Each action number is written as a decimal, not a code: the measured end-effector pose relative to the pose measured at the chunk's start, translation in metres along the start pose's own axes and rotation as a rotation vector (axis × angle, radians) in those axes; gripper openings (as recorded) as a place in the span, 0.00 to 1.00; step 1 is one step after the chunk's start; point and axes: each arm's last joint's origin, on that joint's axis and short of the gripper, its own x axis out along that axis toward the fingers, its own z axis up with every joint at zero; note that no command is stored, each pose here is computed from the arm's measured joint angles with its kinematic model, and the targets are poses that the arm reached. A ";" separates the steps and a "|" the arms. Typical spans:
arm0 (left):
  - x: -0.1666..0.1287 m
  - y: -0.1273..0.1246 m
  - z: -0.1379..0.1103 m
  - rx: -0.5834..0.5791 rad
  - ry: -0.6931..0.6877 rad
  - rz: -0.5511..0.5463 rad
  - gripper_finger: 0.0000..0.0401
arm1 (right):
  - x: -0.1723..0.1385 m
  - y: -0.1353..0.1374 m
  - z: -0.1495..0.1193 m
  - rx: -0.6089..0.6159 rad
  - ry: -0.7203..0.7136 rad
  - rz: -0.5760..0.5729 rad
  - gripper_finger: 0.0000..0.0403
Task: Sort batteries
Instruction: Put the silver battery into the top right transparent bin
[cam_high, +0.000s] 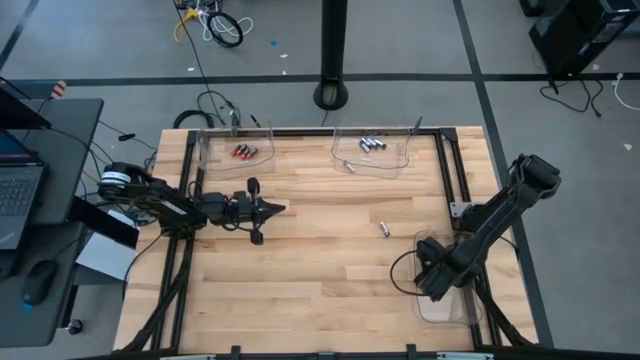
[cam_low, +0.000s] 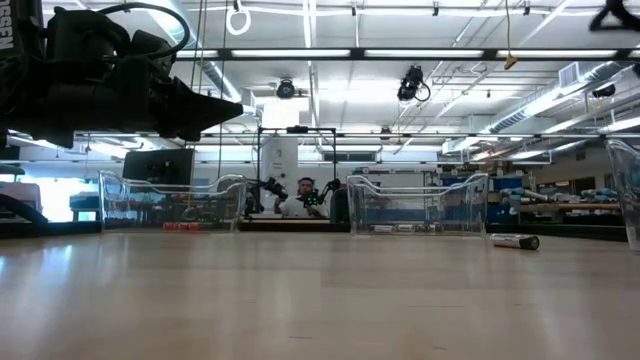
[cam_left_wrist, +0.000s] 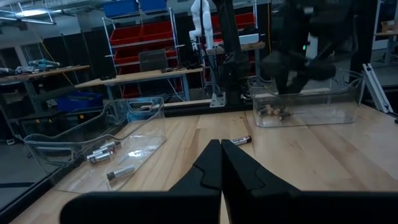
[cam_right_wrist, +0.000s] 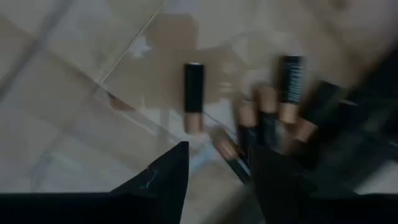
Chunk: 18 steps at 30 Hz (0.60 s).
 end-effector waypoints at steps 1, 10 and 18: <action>0.000 0.000 0.000 0.000 0.000 0.000 0.01 | -0.008 0.000 -0.001 -0.001 -0.002 -0.019 0.44; 0.000 0.000 0.000 -0.002 0.001 0.000 0.01 | -0.094 -0.005 0.013 0.020 -0.334 0.000 0.40; 0.000 0.000 0.000 -0.029 -0.002 -0.014 0.01 | -0.108 -0.011 0.076 0.118 -0.512 0.052 0.36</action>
